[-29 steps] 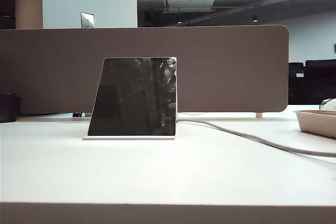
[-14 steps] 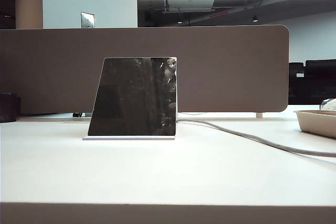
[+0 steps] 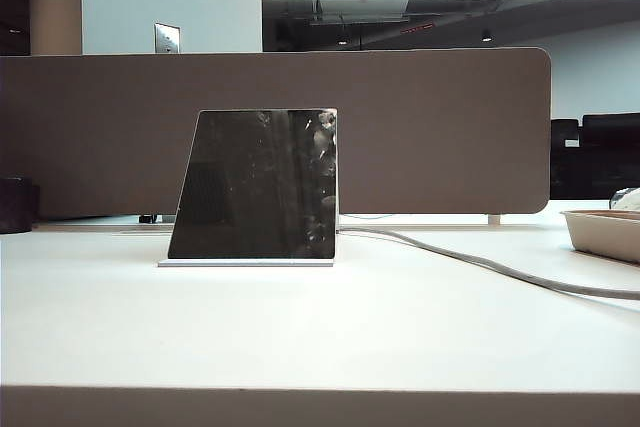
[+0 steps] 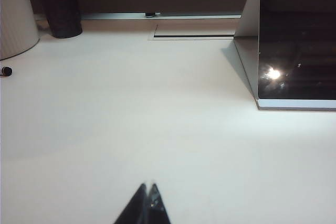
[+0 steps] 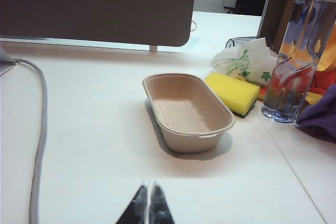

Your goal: Push the base of the mirror on the table to move it forward for a short distance.

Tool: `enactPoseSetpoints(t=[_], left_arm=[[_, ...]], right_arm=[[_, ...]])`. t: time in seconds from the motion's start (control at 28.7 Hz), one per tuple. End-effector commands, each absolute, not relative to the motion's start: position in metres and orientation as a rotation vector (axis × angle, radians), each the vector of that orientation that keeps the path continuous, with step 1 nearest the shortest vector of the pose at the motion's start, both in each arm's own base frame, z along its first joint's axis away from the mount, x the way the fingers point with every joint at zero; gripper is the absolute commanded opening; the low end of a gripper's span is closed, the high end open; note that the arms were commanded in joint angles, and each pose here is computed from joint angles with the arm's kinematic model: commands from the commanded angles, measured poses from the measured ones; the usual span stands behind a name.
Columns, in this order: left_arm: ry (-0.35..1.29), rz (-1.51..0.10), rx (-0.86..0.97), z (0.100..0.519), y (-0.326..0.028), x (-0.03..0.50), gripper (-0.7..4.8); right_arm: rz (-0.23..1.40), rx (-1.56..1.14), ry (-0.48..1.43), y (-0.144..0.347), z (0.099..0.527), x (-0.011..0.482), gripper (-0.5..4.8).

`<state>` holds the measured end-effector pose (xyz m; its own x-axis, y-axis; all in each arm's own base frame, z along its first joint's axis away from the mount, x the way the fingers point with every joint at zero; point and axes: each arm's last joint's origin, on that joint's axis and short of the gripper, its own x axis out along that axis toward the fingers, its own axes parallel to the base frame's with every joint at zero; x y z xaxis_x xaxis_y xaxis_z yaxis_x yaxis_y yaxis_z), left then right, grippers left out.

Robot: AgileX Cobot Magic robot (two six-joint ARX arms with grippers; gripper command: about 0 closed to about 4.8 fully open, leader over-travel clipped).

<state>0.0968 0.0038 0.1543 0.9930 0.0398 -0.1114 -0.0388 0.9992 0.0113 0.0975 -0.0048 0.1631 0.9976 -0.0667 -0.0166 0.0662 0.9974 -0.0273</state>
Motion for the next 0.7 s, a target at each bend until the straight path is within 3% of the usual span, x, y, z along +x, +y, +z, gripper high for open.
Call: enactPoseSetpoints(t=[0.03, 0.7], left_arm=[[0.100, 0.035, 0.016, 0.1557, 0.0037, 0.0969, -0.02], [0.100, 0.034, 0.016, 0.1557, 0.0037, 0.0969, -0.02]], right_arm=[[-0.064, -0.028, 0.003, -0.0047, 0.1647, 0.0975, 0.22], [-0.017, -0.028, 0.002, 0.0000, 0.1647, 0.0976, 0.22]])
